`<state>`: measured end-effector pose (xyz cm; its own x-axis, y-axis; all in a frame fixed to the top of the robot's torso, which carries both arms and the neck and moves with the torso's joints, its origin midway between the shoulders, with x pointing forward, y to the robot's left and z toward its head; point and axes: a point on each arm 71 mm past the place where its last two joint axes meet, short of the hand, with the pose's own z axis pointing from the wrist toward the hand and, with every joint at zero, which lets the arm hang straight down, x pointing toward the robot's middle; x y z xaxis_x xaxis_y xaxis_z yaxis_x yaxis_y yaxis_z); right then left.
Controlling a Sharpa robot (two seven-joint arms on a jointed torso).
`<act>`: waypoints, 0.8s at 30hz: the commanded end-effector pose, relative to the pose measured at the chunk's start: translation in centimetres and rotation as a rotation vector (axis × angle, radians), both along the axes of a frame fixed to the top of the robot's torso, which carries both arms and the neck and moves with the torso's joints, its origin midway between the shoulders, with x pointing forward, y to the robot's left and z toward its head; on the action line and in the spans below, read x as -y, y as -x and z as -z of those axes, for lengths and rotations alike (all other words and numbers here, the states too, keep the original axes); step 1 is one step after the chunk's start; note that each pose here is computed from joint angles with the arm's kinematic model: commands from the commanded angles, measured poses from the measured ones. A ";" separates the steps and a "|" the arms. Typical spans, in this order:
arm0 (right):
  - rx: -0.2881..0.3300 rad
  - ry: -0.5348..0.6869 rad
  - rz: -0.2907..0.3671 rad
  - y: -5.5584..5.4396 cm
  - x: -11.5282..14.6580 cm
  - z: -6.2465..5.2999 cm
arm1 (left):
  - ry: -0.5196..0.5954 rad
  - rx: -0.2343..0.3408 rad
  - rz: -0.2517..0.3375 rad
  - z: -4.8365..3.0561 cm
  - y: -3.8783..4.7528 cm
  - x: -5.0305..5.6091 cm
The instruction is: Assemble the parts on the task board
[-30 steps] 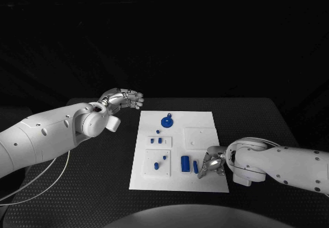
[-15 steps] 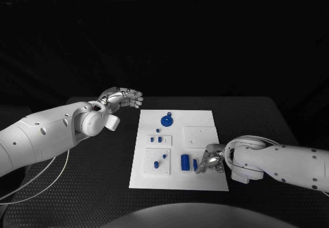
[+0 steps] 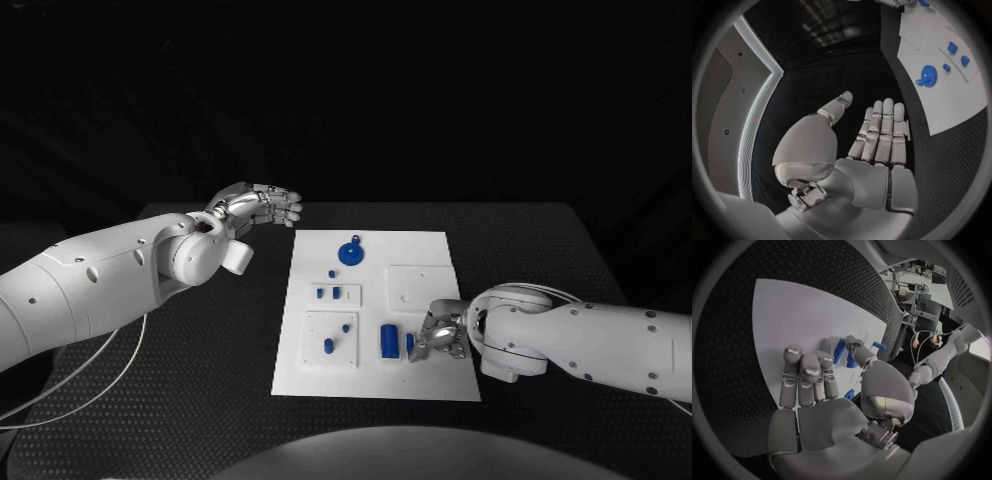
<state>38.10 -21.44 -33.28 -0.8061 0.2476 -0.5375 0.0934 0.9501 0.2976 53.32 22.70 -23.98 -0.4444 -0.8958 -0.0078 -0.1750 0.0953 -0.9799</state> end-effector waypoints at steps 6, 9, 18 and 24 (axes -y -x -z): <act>0.035 0.068 -0.012 -0.2 0.3 0.4 | 0.014 0.001 0.015 -0.09 0.03 0.3; 0.041 0.077 -0.022 -0.2 0.1 0.4 | 0.014 0.001 0.015 -0.09 0.03 0.3; 0.063 0.100 -0.040 -0.2 0.0 0.7 | 0.013 0.001 0.014 -0.08 0.02 0.3; 0.021 0.060 0.005 0.0 0.8 0.9 | 0.012 0.000 0.013 -0.07 -0.01 0.2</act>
<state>38.37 -21.22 -33.44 -0.7819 0.2042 -0.5890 0.0509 0.9626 0.2662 53.34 22.67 -24.00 -0.4450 -0.8955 -0.0077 -0.1760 0.0959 -0.9797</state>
